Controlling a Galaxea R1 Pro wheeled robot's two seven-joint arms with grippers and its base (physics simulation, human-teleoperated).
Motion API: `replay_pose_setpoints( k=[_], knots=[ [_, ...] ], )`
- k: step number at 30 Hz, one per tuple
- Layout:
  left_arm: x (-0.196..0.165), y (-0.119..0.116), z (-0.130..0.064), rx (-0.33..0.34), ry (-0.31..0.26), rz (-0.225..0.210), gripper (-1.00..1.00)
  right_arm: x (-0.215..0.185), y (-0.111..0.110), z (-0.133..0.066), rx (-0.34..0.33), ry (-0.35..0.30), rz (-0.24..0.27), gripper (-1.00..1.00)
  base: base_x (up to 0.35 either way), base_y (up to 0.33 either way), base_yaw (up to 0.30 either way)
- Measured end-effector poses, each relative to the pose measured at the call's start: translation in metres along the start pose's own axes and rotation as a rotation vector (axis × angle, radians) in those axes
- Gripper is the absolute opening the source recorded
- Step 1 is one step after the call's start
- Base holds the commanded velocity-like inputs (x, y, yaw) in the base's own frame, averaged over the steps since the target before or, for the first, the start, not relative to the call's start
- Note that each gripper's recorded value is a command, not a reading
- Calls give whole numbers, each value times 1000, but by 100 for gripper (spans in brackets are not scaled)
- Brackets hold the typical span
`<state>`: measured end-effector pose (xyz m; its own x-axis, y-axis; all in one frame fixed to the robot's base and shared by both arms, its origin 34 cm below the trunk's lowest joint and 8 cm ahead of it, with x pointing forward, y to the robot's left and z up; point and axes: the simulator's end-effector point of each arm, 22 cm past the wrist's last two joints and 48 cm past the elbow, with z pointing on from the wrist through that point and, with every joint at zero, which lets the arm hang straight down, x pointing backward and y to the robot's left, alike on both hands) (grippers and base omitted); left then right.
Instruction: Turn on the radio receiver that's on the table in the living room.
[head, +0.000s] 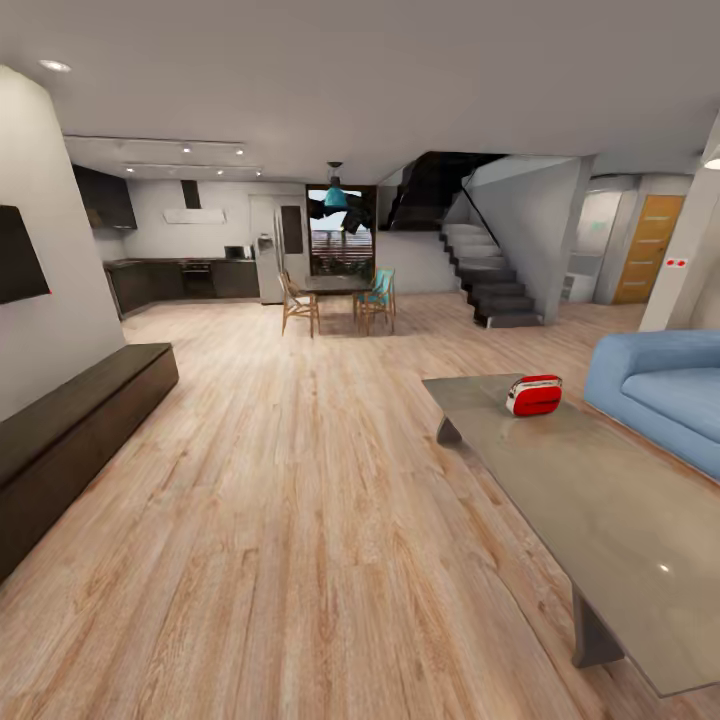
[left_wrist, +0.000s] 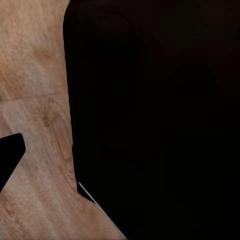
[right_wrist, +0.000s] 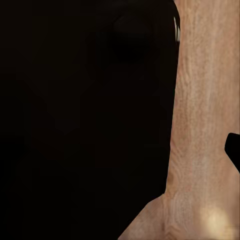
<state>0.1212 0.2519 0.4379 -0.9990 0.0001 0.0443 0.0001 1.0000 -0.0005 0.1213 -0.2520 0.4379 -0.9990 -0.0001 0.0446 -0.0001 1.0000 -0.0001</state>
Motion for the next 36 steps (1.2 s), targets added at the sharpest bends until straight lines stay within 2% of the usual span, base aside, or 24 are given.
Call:
replay_pose_setpoints(
  k=[4,9,14,19,26,31,34,35,36],
  knots=[
    [15,-18,0,26,14,1,100,-29,17,-1,-21,-47,-2,100,0,0,0],
    [38,-40,-2,53,43,-2,100,-43,39,-2,-49,-62,-2,100,0,0,0],
    [51,-62,-4,81,60,-5,100,-43,41,-2,-51,-62,-1,100,0,0,0],
    [51,-68,-5,88,59,-6,100,-45,40,-2,-50,-71,-4,100,0,0,0],
    [31,-70,-4,86,-1,-7,100,-73,12,-4,-13,-148,-10,100,0,0,0],
    [12,-65,-4,75,-57,-8,100,-101,-9,-8,16,-206,-38,100,0,0,0],
    [6,-61,-3,57,-59,-9,100,-118,-23,-11,34,-223,-53,100,0,0,0],
    [12,-55,-5,34,89,0,100,-152,-62,-19,89,-216,-58,100,0,0,0],
    [-42,-52,-11,26,16,-5,100,-242,-69,-49,106,-352,-60,100,0,0,0]
  ],
)
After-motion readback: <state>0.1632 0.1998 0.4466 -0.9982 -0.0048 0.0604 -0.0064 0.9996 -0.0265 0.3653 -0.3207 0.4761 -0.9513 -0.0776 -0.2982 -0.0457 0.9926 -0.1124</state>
